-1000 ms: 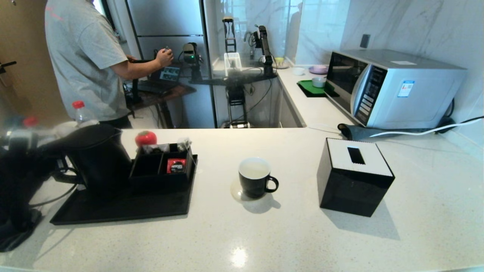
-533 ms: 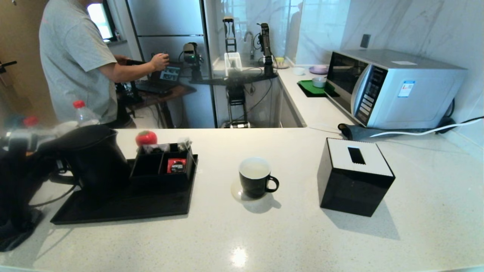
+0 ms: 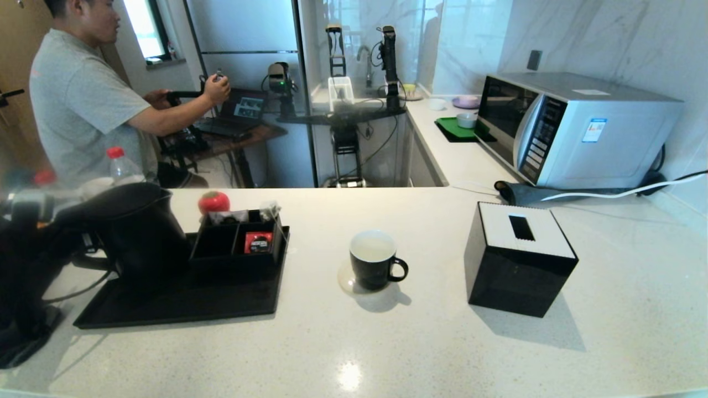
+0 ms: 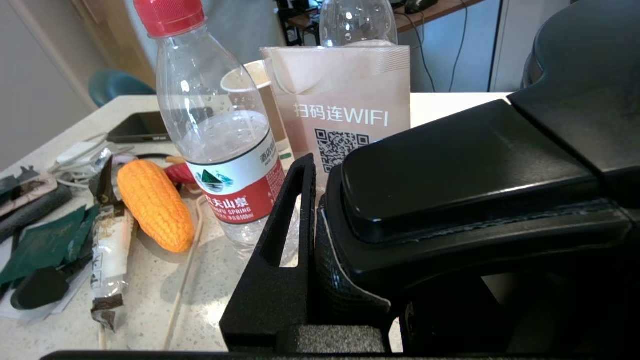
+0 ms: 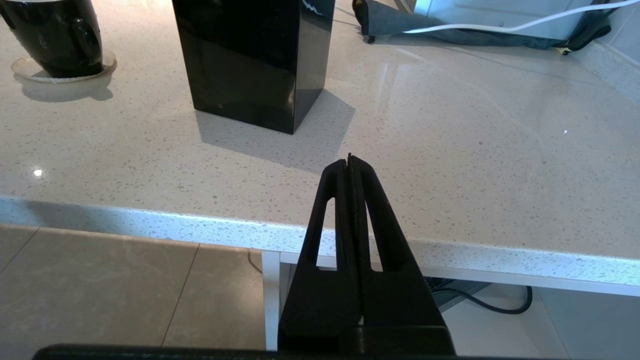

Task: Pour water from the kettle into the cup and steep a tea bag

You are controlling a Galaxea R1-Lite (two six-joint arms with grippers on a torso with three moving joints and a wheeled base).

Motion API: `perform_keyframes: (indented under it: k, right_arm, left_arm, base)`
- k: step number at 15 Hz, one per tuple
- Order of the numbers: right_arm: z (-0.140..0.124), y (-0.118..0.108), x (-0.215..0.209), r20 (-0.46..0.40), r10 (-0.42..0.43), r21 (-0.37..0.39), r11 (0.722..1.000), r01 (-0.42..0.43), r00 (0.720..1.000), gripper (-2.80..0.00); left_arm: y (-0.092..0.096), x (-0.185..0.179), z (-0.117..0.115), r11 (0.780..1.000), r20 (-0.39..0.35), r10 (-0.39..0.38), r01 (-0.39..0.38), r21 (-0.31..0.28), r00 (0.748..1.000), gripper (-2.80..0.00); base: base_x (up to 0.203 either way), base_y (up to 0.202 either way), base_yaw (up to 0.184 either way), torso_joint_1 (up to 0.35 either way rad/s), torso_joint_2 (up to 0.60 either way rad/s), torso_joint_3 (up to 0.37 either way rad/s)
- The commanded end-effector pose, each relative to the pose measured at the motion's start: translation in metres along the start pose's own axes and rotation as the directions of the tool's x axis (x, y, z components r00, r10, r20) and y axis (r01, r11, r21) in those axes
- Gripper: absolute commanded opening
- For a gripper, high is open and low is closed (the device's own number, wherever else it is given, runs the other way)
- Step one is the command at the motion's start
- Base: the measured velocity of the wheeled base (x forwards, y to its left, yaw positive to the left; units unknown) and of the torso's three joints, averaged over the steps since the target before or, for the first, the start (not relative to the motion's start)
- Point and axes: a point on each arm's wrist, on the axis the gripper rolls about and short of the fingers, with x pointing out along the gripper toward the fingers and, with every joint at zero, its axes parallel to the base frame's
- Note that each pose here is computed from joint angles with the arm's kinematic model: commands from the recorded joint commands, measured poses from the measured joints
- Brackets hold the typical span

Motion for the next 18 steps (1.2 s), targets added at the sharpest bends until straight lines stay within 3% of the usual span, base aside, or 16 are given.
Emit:
perform_keyframes:
  k: [1, 18]
  right_arm:
    - [0.0, 0.0, 0.0, -0.001, 0.002, -0.001, 1.0, -0.002, 1.0, -2.8]
    - [0.0, 0.0, 0.0, -0.001, 0.001, -0.001, 1.0, -0.001, 1.0, -2.8]
  left_arm:
    - [0.0, -0.003, 0.015, 1.0, 0.073, 0.007, -0.007, 0.003, 0.997, -2.8]
    - [-0.002, -0.043, 0.068, 1.0, 0.16, 0.015, -0.015, -0.003, 0.987, -2.8]
  base:
    - [0.0, 0.0, 0.0, 0.0, 0.0, 0.0]
    - [0.0, 0.0, 0.0, 0.0, 0.0, 0.0]
